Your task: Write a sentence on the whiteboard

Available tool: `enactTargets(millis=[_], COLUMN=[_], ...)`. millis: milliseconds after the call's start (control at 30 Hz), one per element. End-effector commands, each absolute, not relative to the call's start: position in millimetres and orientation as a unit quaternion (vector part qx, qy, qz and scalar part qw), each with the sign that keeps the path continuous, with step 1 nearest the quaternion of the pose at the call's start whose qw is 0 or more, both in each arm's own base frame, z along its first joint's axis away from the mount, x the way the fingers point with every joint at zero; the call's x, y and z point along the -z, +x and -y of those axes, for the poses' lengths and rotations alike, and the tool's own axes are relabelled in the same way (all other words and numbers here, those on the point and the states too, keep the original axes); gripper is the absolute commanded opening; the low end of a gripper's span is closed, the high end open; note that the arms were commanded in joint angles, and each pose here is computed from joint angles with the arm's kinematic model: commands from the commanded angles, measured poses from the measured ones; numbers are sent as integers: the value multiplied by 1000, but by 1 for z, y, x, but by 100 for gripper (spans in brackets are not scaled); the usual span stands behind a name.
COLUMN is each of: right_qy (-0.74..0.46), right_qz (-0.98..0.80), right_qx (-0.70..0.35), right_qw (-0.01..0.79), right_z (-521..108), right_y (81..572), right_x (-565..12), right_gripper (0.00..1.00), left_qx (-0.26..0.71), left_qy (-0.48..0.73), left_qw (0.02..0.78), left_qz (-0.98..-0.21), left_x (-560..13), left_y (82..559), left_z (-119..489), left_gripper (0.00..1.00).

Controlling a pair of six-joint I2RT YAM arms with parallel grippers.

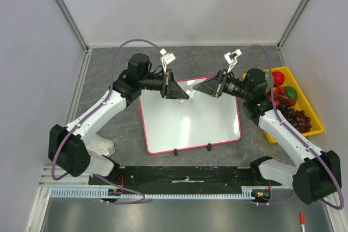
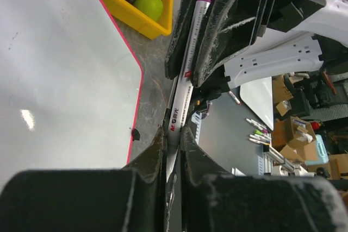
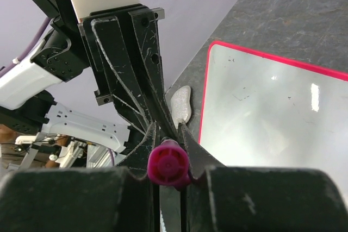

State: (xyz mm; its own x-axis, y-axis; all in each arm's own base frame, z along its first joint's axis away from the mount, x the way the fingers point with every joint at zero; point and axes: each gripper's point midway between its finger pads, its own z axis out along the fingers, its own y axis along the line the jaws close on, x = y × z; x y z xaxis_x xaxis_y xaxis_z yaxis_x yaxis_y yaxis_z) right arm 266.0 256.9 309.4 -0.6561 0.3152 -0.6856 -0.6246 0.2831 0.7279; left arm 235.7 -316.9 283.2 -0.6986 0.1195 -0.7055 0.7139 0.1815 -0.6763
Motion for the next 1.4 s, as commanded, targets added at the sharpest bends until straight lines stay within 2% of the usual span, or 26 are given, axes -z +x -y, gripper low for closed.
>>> enactTargets(millis=[0,133,200,300,367,400,433,500,600,700,833,1367], right_qy=[-128,-128,-130,-133,-134,-134,-136,-138,-151,-166,-196,-236], right_qz=[-666,-665,-664,-666,-666,-666,-666,-666,-670,-666,-644,-654], right_qx=[-601,-601,-602,-600,-598,-597,-594,-589,-581,-589,-621,-638], right_qw=[422,424,423,422,425,427,431,436,436,426,402,332], right_z=[-260,-259,-260,-259,-259,-258,-258,-255,-255,-257,-262,-283], right_y=[265,265,264,263,263,263,262,262,259,253,236,215], right_x=[-335,-337,-338,-337,-337,-338,-339,-341,-343,-344,-347,-324], right_gripper=[0,0,4,29,54,69,78,89,96,95,80,39], left_qx=[591,590,587,582,582,582,581,578,577,576,576,582], left_qy=[324,325,328,330,330,332,332,334,339,347,350,350], left_qw=[266,270,276,284,283,282,282,283,280,284,282,270], left_qz=[-689,-688,-687,-687,-687,-686,-687,-689,-688,-683,-683,-683], left_x=[-301,-303,-305,-308,-310,-310,-310,-311,-313,-317,-318,-313], left_y=[228,225,225,224,223,221,221,220,216,210,206,198], left_z=[321,319,317,316,315,315,314,313,310,308,305,302], left_gripper=[2,2,2,2,2,2,2,2,2,2,2,2])
